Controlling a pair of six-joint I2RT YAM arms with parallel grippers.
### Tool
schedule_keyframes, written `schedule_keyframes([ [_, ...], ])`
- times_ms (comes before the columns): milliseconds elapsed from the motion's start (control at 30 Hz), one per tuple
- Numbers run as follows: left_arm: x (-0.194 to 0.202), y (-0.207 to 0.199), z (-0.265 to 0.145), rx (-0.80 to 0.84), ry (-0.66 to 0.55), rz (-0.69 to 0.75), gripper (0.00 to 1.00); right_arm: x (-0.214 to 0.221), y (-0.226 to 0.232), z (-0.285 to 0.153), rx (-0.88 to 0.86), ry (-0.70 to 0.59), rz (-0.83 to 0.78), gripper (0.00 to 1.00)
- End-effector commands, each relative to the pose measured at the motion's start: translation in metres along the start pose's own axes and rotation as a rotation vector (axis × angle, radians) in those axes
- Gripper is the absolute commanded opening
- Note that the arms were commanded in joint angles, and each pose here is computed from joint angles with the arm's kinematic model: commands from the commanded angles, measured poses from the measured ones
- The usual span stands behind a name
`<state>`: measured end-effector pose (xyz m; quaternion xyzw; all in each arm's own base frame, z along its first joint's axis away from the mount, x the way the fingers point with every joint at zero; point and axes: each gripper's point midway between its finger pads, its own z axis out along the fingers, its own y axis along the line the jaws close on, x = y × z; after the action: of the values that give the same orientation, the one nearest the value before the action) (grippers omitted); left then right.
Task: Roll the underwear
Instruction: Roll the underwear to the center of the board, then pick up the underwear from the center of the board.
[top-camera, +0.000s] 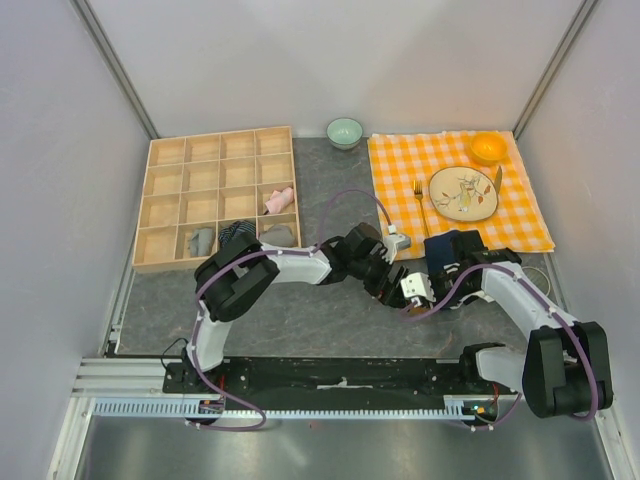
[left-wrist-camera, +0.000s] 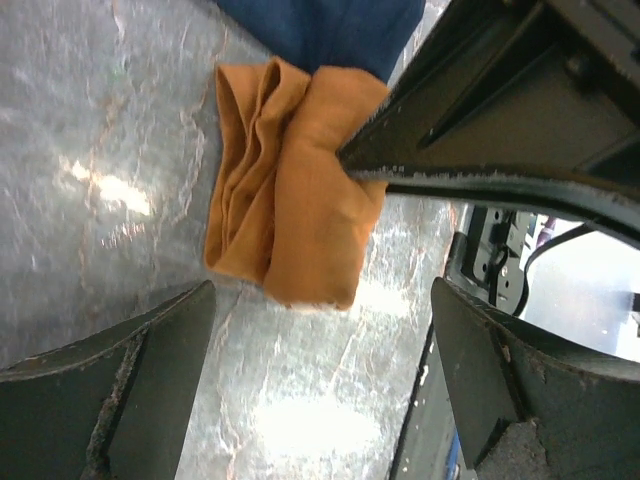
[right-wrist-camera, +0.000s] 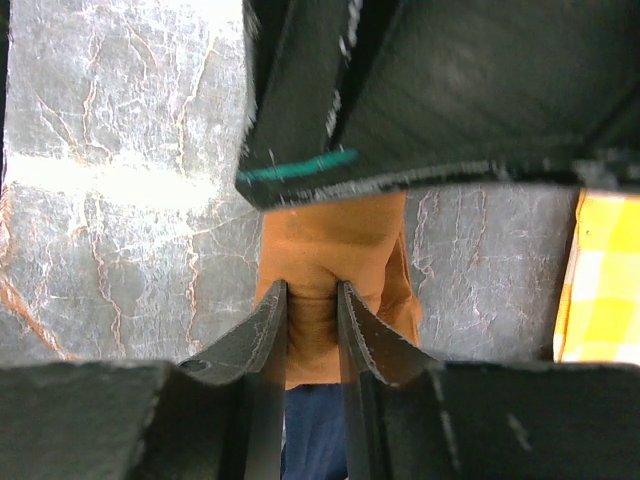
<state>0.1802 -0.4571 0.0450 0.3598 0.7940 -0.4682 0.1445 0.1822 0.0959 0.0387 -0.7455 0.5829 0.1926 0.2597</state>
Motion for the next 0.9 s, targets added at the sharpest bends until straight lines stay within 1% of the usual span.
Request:
schedule_keyframes([
  [0, 0.009, 0.027, 0.019, -0.038, 0.023, 0.059, 0.96, 0.033, 0.034, 0.011, -0.102, 0.122, 0.054, 0.29],
  [67, 0.009, 0.025, 0.022, -0.014, 0.03, 0.066, 0.96, 0.033, 0.035, 0.011, -0.105, 0.121, 0.058, 0.29],
  [167, 0.015, 0.03, 0.029, -0.011, 0.05, 0.061, 0.91, 0.032, 0.034, 0.011, -0.103, 0.114, 0.059, 0.29],
  [200, 0.021, 0.033, 0.031, -0.012, 0.066, 0.054, 0.88, 0.03, 0.034, 0.012, -0.103, 0.105, 0.062, 0.29],
  [267, 0.026, 0.033, 0.034, -0.003, 0.083, 0.05, 0.84, 0.029, 0.033, 0.011, -0.099, 0.101, 0.064, 0.29],
  [300, 0.03, 0.034, 0.035, -0.002, 0.094, 0.044, 0.79, 0.028, 0.032, 0.011, -0.095, 0.098, 0.065, 0.29],
  [367, 0.037, 0.034, 0.038, 0.007, 0.114, 0.033, 0.72, 0.028, 0.031, 0.011, -0.095, 0.098, 0.07, 0.29],
  [467, 0.047, 0.034, 0.041, 0.023, 0.14, 0.015, 0.53, 0.027, 0.03, 0.01, -0.09, 0.096, 0.073, 0.29],
  [500, 0.047, 0.033, 0.041, 0.031, 0.145, 0.009, 0.39, 0.027, 0.03, 0.01, -0.091, 0.095, 0.082, 0.29],
  [567, 0.051, 0.032, 0.041, 0.043, 0.159, -0.003, 0.31, 0.025, 0.028, 0.009, -0.086, 0.091, 0.087, 0.3],
  [600, 0.053, 0.032, 0.041, 0.043, 0.163, -0.009, 0.23, 0.024, 0.027, 0.009, -0.084, 0.09, 0.092, 0.31],
  [667, 0.053, 0.03, 0.039, 0.044, 0.164, -0.015, 0.17, 0.02, 0.02, 0.005, -0.064, 0.083, 0.123, 0.36],
  [700, 0.051, 0.028, 0.038, 0.045, 0.16, -0.014, 0.12, 0.017, 0.02, 0.003, -0.067, 0.076, 0.146, 0.43],
  [733, 0.054, 0.028, 0.036, 0.041, 0.161, -0.024, 0.1, 0.011, 0.009, -0.004, -0.044, 0.071, 0.17, 0.46],
  [767, 0.045, 0.024, 0.032, 0.047, 0.133, -0.01, 0.08, 0.003, 0.011, -0.008, -0.066, 0.05, 0.196, 0.5],
  [800, 0.043, 0.022, 0.029, 0.048, 0.119, -0.009, 0.04, -0.002, 0.007, -0.012, -0.064, 0.041, 0.213, 0.55],
  [833, 0.048, 0.023, 0.025, 0.043, 0.118, -0.022, 0.03, -0.011, -0.01, -0.023, -0.024, 0.031, 0.219, 0.58],
  [867, 0.043, 0.02, 0.022, 0.048, 0.091, -0.006, 0.02, -0.017, -0.015, -0.029, -0.011, 0.022, 0.267, 0.61],
])
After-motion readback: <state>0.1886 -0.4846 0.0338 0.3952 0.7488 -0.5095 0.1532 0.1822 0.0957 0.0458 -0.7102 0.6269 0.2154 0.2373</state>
